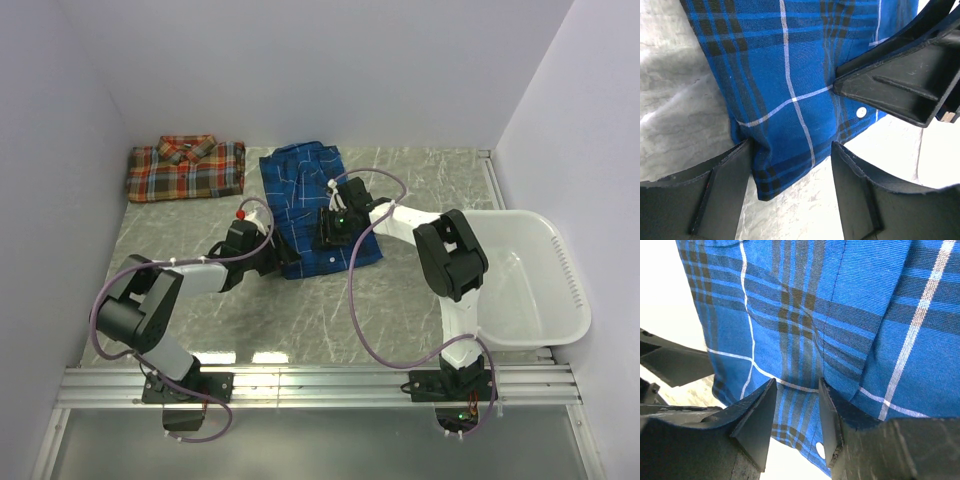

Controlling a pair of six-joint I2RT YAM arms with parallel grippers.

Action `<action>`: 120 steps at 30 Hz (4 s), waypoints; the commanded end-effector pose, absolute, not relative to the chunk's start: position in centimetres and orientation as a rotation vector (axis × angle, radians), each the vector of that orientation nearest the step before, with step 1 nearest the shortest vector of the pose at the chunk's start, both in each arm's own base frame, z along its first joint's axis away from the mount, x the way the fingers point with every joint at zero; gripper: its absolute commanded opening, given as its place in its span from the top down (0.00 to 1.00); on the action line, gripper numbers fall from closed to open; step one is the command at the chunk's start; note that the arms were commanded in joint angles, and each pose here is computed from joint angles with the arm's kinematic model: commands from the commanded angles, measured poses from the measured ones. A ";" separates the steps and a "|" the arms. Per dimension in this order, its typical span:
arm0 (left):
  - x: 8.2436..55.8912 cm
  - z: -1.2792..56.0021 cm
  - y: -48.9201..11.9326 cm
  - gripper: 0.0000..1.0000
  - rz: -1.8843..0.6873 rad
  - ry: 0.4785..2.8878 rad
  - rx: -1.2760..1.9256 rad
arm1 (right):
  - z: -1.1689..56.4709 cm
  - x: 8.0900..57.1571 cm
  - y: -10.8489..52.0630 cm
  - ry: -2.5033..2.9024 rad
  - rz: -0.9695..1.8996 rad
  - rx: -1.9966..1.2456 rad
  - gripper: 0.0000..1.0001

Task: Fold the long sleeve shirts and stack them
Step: Fold the shirt

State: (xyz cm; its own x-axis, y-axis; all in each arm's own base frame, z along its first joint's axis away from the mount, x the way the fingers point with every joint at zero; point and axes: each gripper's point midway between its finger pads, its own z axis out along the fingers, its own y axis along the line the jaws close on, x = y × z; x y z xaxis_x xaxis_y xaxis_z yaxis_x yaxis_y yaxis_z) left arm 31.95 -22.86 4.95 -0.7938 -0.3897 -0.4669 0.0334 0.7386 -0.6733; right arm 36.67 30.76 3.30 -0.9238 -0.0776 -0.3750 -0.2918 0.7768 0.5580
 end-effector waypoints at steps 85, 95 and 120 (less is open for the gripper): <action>35.8 11.4 -21.7 0.70 -1.037 2.421 -0.378 | 10.9 30.4 34.0 2.478 1.309 -0.315 0.56; 39.0 6.0 -21.8 0.77 -0.924 2.534 -0.409 | 6.3 26.2 37.0 2.663 1.449 -0.418 0.58; 47.3 15.9 -17.1 0.29 -0.511 2.259 -0.312 | 10.5 29.1 28.4 2.590 0.788 -0.448 0.57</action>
